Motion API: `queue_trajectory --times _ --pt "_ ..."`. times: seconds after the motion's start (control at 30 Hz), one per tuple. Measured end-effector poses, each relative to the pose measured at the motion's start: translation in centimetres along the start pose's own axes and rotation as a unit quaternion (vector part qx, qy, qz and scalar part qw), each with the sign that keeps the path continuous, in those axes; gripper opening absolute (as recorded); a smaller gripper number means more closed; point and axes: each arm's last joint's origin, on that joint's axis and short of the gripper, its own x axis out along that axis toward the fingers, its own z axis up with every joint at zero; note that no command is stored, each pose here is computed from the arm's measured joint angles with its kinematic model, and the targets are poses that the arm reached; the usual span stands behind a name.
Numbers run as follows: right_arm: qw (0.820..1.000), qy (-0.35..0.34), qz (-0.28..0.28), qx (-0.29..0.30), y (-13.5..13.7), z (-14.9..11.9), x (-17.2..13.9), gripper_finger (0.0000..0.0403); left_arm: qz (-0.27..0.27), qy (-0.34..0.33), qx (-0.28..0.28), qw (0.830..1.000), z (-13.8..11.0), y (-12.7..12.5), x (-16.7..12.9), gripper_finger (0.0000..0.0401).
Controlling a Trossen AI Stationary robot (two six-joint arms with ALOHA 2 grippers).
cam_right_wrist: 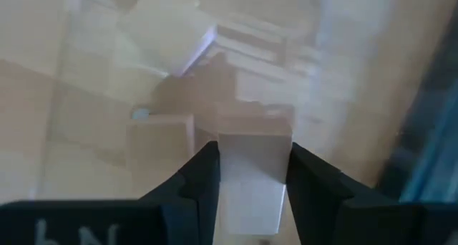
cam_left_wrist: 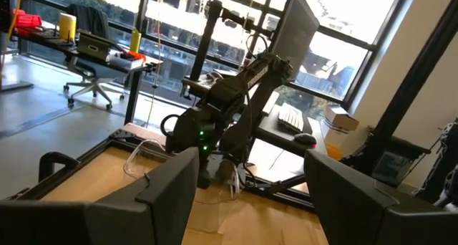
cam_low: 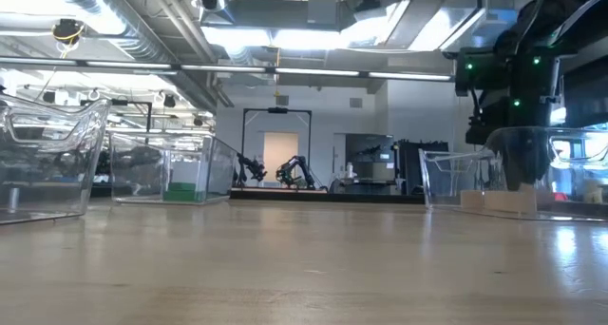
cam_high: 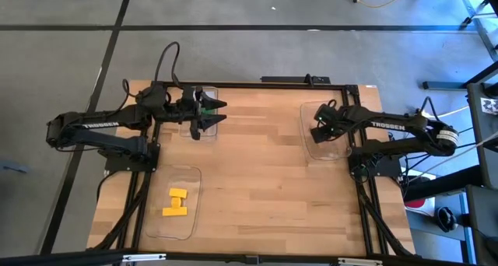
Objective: Sort & place blocks by color
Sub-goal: Put the brown block into the top right transparent bin, then return to Home Position
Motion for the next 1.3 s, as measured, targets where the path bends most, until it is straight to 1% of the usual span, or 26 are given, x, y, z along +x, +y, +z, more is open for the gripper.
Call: queue_trajectory --times 0.27,0.33,0.5,0.7,0.77,0.83,1.0,1.07,1.13,1.2,1.3 --pt "0.996 0.01 0.091 0.017 1.0 0.4 0.1 0.0128 0.0 0.0 0.0 1.0 0.0 0.0 0.0 0.0245" --pt "0.995 0.011 0.093 0.018 1.0 0.5 -0.1 0.0128 0.0 0.0 0.0 1.0 0.0 0.0 0.0 0.0245" --pt "0.998 0.027 0.057 0.019 0.5 0.0 0.0 0.0128 0.0 0.0 0.0 1.0 0.0 0.0 0.0 0.0245" --pt "0.996 0.048 0.062 0.052 0.3 -0.5 0.6 0.0128 0.0 0.0 0.0 1.0 0.0 0.0 0.0 0.0245" --pt "0.995 0.048 0.062 0.054 0.3 -0.5 0.6 0.0131 0.0 0.0 0.0 1.0 0.0 0.0 0.0 0.0245" --pt "0.995 0.044 0.066 0.054 0.4 -0.5 0.6 0.016 0.0 0.0 0.0 1.0 0.0 0.0 0.0 0.0245" --pt "0.994 0.051 0.083 0.049 0.6 -0.3 0.4 0.0266 0.0 0.0 0.0 1.0 0.0 0.0 0.0 0.0245" --pt "0.995 0.05 0.085 0.035 0.7 -0.1 0.0 0.0294 0.0 0.0 0.0 1.0 0.0 0.0 0.0 0.0245" --pt "0.995 0.051 0.083 0.019 0.7 0.3 -0.8 0.0309 0.0 0.0 0.0 1.0 0.0 0.0 0.0 0.0245" --pt "0.995 0.044 0.087 0.001 0.8 0.8 -1.9 0.0314 0.0 0.0 0.0 1.0 0.0 0.0 0.0 0.0245" --pt "0.993 0.005 0.119 -0.026 1.1 1.7 -4.5 0.0313 0.0 0.0 -0.009 1.0 0.0 0.0 0.0 0.0245"
